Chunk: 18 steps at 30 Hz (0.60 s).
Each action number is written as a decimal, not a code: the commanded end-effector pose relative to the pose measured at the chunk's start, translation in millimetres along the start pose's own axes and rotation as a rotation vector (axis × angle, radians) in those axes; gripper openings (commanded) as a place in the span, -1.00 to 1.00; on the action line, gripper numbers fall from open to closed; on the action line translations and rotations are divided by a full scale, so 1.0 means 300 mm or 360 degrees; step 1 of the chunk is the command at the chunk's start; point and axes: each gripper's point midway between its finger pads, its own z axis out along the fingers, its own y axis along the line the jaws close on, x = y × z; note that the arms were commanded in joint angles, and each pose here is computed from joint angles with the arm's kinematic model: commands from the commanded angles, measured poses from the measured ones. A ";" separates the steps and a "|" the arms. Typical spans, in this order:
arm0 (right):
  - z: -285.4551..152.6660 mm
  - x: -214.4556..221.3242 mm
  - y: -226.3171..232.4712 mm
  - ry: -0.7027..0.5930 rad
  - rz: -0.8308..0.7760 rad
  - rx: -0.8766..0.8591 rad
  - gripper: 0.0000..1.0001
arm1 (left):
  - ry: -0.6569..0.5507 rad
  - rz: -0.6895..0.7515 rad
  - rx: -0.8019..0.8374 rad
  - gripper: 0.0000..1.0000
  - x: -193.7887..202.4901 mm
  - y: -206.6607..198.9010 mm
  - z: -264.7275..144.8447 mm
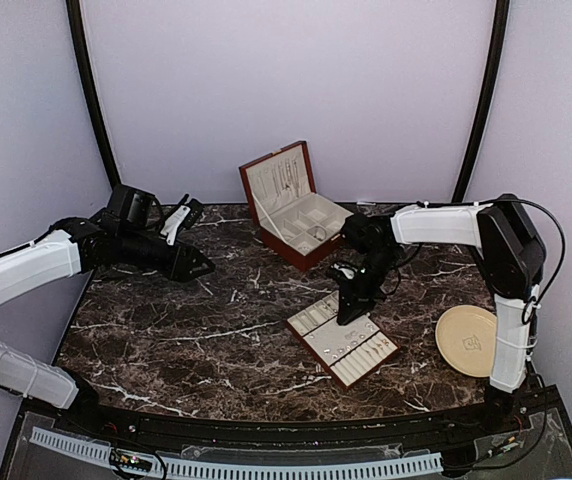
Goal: Organize the mixed jewelry
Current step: Place the earring in the earring holder.
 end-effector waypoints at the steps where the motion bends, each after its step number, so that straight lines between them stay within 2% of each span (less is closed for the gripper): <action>1: -0.006 -0.016 0.007 0.0001 -0.0021 0.0005 -0.91 | -0.0059 0.0032 0.0008 -0.11 -0.032 -0.014 -0.032; 18: 0.003 -0.039 -0.019 -0.0009 -0.0025 0.0050 -0.91 | -0.0060 0.0032 0.0001 -0.11 -0.032 -0.011 -0.033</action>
